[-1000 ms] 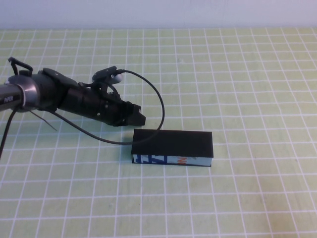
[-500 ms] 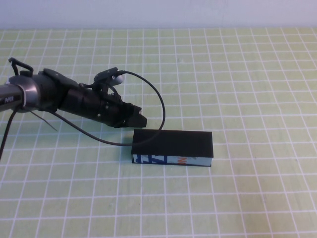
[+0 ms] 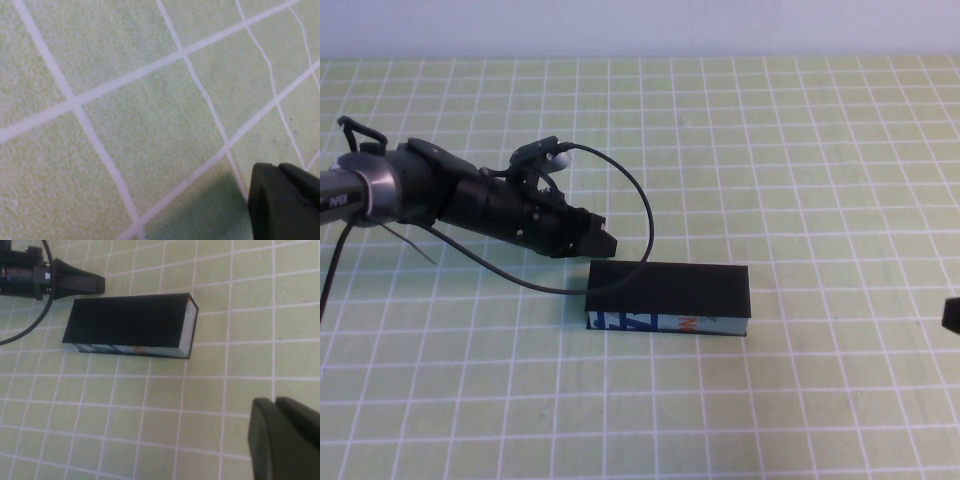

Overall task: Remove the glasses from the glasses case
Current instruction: Pick up the glasses from the glasses case

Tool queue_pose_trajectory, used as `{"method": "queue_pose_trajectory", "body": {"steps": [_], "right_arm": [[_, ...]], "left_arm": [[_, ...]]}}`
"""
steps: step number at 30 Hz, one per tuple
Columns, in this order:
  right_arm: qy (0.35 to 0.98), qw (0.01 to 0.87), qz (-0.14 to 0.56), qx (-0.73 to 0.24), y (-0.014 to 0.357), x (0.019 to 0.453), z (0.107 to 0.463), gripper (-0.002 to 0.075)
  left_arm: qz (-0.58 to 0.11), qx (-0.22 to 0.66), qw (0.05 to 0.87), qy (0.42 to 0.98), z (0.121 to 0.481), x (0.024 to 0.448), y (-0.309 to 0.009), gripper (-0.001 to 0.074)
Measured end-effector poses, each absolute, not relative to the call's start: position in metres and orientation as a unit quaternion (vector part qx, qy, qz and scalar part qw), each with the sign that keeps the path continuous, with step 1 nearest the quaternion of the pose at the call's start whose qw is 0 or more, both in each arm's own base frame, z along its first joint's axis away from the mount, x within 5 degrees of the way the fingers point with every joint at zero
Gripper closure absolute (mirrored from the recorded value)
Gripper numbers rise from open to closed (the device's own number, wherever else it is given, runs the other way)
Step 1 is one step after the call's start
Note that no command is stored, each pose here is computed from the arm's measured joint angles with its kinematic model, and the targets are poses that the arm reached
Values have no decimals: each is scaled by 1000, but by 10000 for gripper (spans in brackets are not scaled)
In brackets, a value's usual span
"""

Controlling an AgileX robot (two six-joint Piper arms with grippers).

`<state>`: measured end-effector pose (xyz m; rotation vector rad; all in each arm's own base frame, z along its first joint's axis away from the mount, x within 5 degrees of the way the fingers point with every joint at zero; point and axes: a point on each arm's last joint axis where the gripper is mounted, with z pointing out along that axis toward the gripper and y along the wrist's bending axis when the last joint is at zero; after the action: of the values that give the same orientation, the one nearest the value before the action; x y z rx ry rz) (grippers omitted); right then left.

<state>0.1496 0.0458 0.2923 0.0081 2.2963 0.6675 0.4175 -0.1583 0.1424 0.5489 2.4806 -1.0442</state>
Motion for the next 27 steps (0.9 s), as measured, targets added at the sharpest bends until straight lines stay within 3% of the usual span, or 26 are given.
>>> {"method": "queue_pose_trajectory", "body": {"steps": [5,11,20,23,27], "right_arm": [[897,343,272,-58,62,196,308,743],[893,302,270,-196,124,234,315,743],[838,249,156,-460,218,242,291,736],[805,237,126,-529,237,239,277,694],[774,248,103,-573,253,243,260,564]], "left_arm": [[-373,197,196,886,142,417,-158,739],[-373,197,196,886,142,417,-158,739],[-373,197,195,885,142,417,-158,739],[-373,197,195,885,142,417,-158,739],[-375,199,192,885,142,417,-159,739]]}}
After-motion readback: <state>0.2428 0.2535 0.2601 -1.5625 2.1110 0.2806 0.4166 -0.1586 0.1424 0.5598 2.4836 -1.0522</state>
